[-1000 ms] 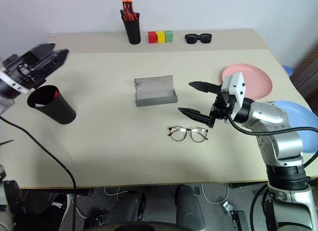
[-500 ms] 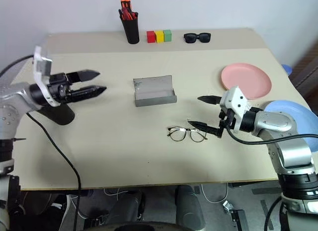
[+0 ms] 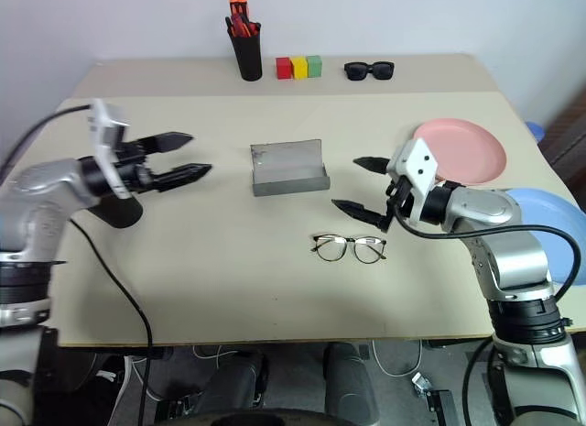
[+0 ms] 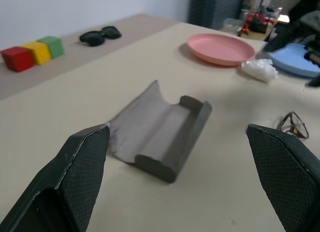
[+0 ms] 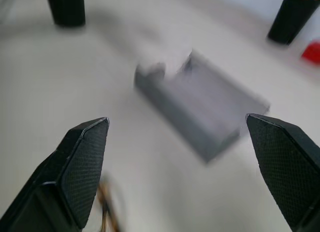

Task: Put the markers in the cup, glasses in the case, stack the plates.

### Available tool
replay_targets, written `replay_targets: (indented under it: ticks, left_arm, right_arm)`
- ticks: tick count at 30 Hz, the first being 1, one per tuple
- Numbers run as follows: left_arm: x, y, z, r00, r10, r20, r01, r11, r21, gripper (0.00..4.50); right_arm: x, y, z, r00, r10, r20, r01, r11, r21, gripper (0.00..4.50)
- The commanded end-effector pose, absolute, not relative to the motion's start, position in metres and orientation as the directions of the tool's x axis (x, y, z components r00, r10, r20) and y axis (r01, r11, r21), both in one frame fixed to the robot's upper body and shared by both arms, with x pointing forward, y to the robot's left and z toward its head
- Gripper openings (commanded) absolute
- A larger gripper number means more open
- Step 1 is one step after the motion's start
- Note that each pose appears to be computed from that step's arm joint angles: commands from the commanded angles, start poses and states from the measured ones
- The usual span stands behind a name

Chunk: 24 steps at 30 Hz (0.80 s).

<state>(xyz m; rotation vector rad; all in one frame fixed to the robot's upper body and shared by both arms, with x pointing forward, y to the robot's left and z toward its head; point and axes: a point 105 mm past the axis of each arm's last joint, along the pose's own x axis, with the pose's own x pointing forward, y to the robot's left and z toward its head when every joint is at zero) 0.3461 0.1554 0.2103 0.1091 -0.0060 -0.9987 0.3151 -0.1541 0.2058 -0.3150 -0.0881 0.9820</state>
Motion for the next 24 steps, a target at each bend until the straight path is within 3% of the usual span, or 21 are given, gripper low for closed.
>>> replay_targets:
  ticks: [1,10,15,19,22,24]
  left_arm:
    - [0.367,0.13,0.198,0.568,-0.819,-0.079,0.817,0.549,0.178,4.44]
    - [0.405,0.07,0.178,0.509,-0.831,-0.223,0.857,0.467,0.218,4.44]
    - [0.402,0.045,0.157,0.392,-0.862,-0.32,0.919,0.355,0.169,4.44]
    - [0.406,0.035,0.145,0.378,-0.852,-0.362,0.926,0.344,0.157,4.44]
    - [0.407,0.03,0.138,0.38,-0.839,-0.39,0.925,0.34,0.171,3.69]
    - [0.404,0.026,0.137,0.356,-0.848,-0.393,0.934,0.313,0.172,2.69]
  right_arm:
    - [0.31,-0.157,0.223,0.523,0.852,0.005,-0.814,0.501,-0.294,4.5]
    - [0.302,-0.172,0.219,0.558,0.829,-0.04,-0.793,0.518,-0.321,4.5]
    - [0.299,-0.175,0.217,0.573,0.818,-0.045,-0.784,0.531,-0.322,4.5]
    - [0.298,-0.175,0.217,0.58,0.814,-0.045,-0.779,0.537,-0.323,4.5]
    - [0.298,-0.175,0.217,0.587,0.809,-0.042,-0.773,0.544,-0.326,4.5]
    - [0.298,-0.175,0.216,0.587,0.808,-0.049,-0.773,0.541,-0.33,4.5]
